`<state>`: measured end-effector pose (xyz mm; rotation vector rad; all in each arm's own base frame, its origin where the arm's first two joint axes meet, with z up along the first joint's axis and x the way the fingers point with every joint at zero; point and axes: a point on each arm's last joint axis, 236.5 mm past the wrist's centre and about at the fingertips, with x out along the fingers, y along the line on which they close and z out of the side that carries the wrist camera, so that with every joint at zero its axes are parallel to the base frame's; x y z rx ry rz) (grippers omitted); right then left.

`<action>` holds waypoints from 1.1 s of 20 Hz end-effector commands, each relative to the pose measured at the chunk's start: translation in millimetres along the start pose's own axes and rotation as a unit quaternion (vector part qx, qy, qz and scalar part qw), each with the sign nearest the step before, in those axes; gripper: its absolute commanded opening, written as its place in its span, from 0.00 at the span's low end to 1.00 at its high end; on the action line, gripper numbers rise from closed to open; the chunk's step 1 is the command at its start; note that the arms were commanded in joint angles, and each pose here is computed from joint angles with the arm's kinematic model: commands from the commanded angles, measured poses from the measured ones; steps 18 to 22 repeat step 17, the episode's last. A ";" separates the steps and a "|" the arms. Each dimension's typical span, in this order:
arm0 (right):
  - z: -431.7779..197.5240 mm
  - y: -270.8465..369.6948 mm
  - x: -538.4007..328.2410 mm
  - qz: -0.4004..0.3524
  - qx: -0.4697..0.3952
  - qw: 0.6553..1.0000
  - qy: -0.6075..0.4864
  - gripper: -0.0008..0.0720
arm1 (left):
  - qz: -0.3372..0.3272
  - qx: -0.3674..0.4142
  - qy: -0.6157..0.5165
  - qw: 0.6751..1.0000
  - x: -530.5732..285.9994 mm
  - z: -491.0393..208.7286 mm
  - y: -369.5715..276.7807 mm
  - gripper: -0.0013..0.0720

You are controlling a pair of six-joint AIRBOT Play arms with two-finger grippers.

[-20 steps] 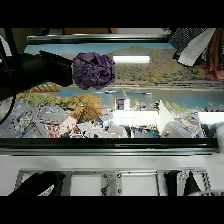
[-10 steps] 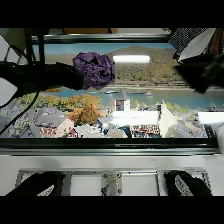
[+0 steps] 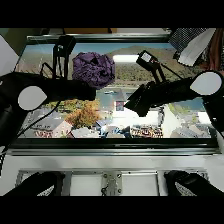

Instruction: Fold the clothes and pants, and hang the long-sleeved shirts on hangers.

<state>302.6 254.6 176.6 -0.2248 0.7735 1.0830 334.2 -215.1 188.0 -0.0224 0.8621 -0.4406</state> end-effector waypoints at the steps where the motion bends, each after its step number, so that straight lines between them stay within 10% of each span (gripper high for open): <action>1: -6.0 1.2 8.9 0.000 -0.001 1.000 0.018 0.44 | -0.001 -0.010 -0.002 1.000 -1.1 -13.7 2.1 0.05; 2: -7.9 2.5 8.8 0.003 -0.001 1.000 0.022 0.12 | -0.003 -0.010 -0.010 1.000 -4.3 -13.7 2.1 0.05; 3: -8.3 2.8 8.8 0.003 -0.001 1.000 0.023 0.04 | -0.006 -0.010 -0.019 1.000 -7.0 -12.5 1.8 0.05; 22: -8.2 2.8 8.9 0.004 -0.001 1.000 0.022 0.04 | -0.014 -0.009 -0.049 0.999 -19.0 -5.3 -0.2 0.05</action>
